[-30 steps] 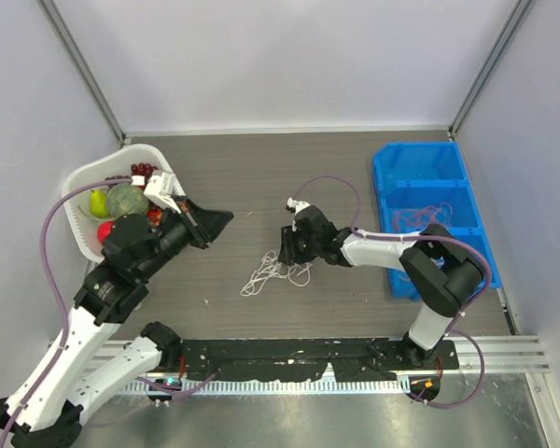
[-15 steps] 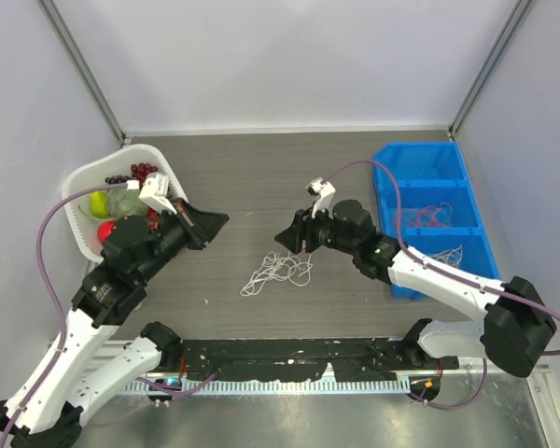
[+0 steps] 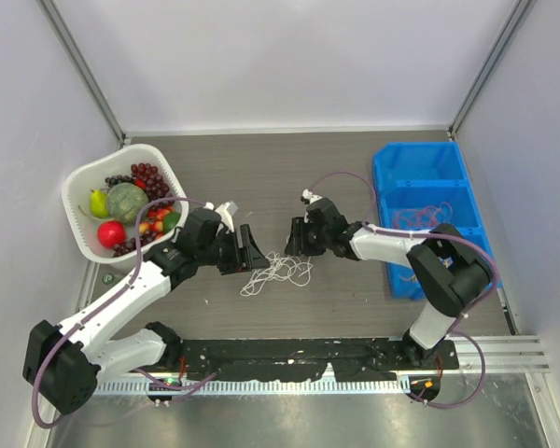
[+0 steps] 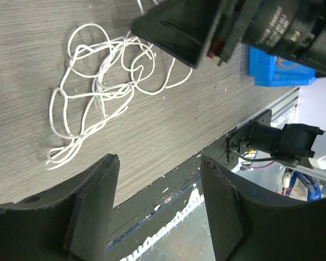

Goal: Untangle the cables

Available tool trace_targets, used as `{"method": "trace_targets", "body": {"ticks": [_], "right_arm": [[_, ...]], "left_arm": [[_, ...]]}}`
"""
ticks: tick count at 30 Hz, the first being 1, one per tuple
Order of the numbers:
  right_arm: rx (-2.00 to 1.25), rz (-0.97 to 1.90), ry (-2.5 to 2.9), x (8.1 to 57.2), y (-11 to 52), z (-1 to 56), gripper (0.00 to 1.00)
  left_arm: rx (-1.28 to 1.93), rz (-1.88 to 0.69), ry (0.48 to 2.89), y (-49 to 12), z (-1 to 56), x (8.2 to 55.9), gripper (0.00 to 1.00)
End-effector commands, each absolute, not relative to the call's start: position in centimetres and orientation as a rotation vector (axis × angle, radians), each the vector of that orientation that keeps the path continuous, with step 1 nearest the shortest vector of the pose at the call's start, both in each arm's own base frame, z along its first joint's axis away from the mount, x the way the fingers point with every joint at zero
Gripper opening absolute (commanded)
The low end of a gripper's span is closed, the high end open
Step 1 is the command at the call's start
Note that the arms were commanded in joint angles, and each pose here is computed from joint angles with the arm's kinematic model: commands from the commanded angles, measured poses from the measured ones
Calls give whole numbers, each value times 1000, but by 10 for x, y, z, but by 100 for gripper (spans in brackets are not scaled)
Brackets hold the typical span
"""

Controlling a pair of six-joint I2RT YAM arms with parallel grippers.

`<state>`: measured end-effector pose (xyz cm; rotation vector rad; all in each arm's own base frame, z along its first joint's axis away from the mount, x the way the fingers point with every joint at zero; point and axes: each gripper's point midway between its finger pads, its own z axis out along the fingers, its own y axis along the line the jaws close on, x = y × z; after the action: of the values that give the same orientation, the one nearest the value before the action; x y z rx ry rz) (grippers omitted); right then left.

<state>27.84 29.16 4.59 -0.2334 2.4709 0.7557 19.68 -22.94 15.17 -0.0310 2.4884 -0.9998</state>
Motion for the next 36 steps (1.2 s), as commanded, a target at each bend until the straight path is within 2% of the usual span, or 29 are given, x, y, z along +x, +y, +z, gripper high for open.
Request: {"method": "trace_targets", "body": {"ticks": [1, 4, 6, 7, 9, 10, 16, 21, 28, 32, 33, 34, 35, 36], "right_arm": [[-196, 840, 2412, 306, 322, 66, 45], [-225, 866, 2395, 308, 329, 64, 35], [-264, 938, 2353, 307, 339, 79, 25], [-288, 962, 2339, 304, 341, 83, 15], [-321, 1002, 2276, 300, 343, 102, 3], [-331, 1037, 2216, 298, 344, 122, 1], [-463, 1317, 1898, 260, 349, 234, 1], [-499, 1509, 1765, 232, 350, 294, 1], [-502, 1682, 1700, 211, 353, 320, 1], [-489, 1654, 1707, 215, 354, 314, 0], [-477, 1632, 1737, 217, 353, 309, 1], [-471, 1591, 1745, 222, 352, 304, 1], [-455, 1564, 1777, 224, 350, 297, 1], [-446, 1535, 1784, 228, 349, 293, 1]], "left_arm": [[17, -1139, 2378, -246, 176, 200, 66], [15, -1110, 2391, -241, 173, 197, 66], [16, -1090, 2377, -236, 174, 196, 65], [16, -1080, 2370, -234, 173, 196, 66], [28, -1071, 2342, -232, 176, 197, 70], [35, -1069, 2331, -231, 178, 197, 72], [20, -1017, 2277, -227, 179, 209, 83], [-44, -914, 2300, -221, 172, 225, 87], [-73, -979, 2245, -234, 187, 238, 92], [29, -1167, 2199, -256, 202, 227, 92], [66, -1241, 2188, -263, 206, 219, 89], [92, -1287, 2155, -266, 213, 215, 82], [123, -1337, 2126, -269, 218, 209, 69], [133, -1358, 2096, -268, 223, 206, 63]]}}
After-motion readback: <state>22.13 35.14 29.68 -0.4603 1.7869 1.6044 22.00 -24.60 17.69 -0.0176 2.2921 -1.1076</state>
